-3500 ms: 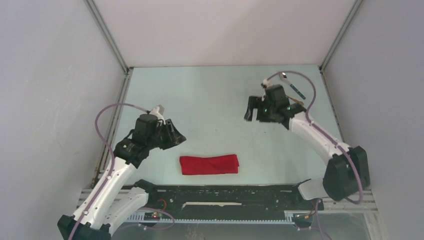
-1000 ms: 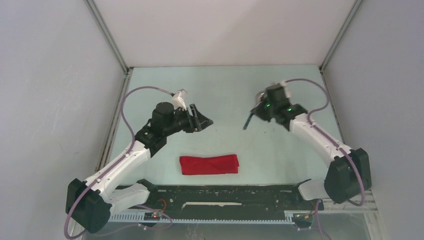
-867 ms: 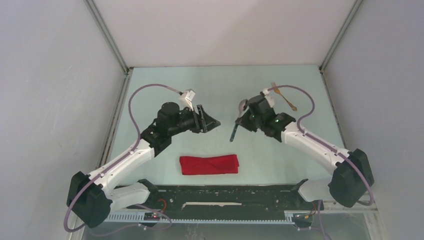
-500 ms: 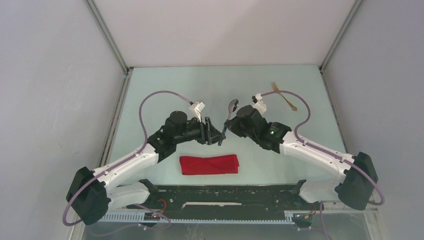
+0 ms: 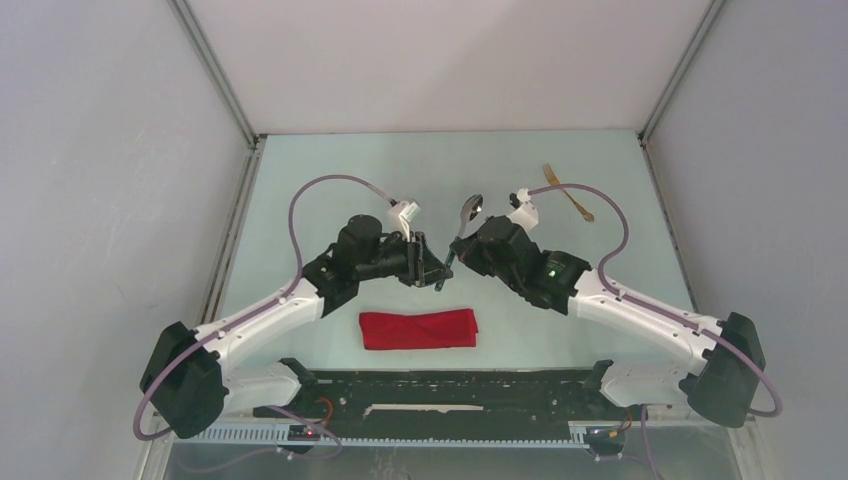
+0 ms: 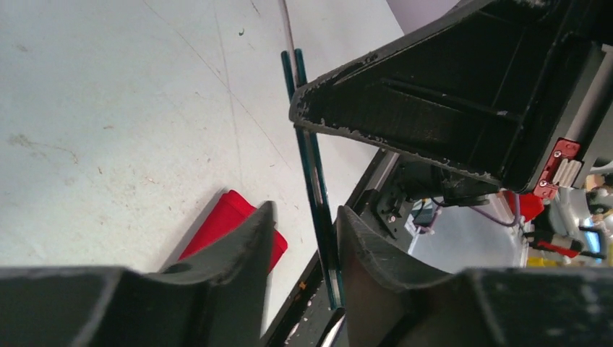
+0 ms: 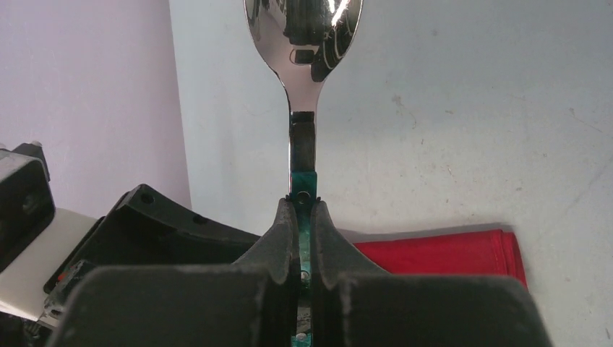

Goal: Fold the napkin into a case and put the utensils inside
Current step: Pass from the right arm to the left, then pass from the left arm to the right, then insert the spoon into the folded napkin.

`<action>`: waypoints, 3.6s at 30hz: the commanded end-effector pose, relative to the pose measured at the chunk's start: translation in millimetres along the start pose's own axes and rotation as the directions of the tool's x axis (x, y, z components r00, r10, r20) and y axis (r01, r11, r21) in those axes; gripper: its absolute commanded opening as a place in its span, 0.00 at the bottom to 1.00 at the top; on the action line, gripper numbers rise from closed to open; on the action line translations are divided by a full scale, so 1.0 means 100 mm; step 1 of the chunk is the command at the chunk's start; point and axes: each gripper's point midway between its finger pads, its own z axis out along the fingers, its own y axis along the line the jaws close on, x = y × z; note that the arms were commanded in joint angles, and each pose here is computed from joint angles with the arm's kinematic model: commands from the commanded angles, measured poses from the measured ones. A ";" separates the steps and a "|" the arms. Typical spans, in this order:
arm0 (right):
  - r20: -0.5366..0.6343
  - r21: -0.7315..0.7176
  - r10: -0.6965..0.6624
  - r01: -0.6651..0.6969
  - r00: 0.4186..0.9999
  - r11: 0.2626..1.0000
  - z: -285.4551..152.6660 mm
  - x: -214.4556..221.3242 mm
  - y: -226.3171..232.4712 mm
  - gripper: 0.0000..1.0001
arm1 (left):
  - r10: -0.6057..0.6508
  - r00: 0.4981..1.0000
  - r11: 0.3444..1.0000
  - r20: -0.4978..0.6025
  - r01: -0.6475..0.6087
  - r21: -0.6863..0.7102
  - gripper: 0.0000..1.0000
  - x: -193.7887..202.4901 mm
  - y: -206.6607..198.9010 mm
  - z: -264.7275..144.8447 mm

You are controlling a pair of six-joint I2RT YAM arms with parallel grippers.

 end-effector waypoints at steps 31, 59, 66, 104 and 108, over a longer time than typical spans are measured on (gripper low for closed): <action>-0.264 -0.770 -0.742 0.329 0.616 0.547 -0.86 0.03 -0.18 0.42 | 0.133 0.921 0.960 -0.367 -0.028 0.279 0.00 0.90 -0.48 -0.86; -0.352 -0.229 -0.312 0.242 0.882 0.943 -0.40 0.05 -1.42 0.00 | -0.353 0.927 0.823 0.123 0.370 -0.430 0.19 0.64 1.11 -0.89; -0.389 -0.198 -0.285 0.222 0.876 0.955 -0.33 0.12 -1.62 0.00 | -0.359 0.913 0.779 0.193 0.407 -0.477 0.00 0.74 1.40 -0.88; -0.512 -0.243 -0.256 0.147 0.820 0.959 0.03 0.66 -1.57 0.00 | -0.387 0.880 0.675 0.275 0.474 -0.566 0.00 1.29 1.75 -1.09; -0.528 -0.241 -0.243 0.131 0.813 0.962 0.08 0.75 -1.54 0.00 | -0.386 0.880 0.678 0.278 0.475 -0.561 0.00 1.29 1.76 -1.08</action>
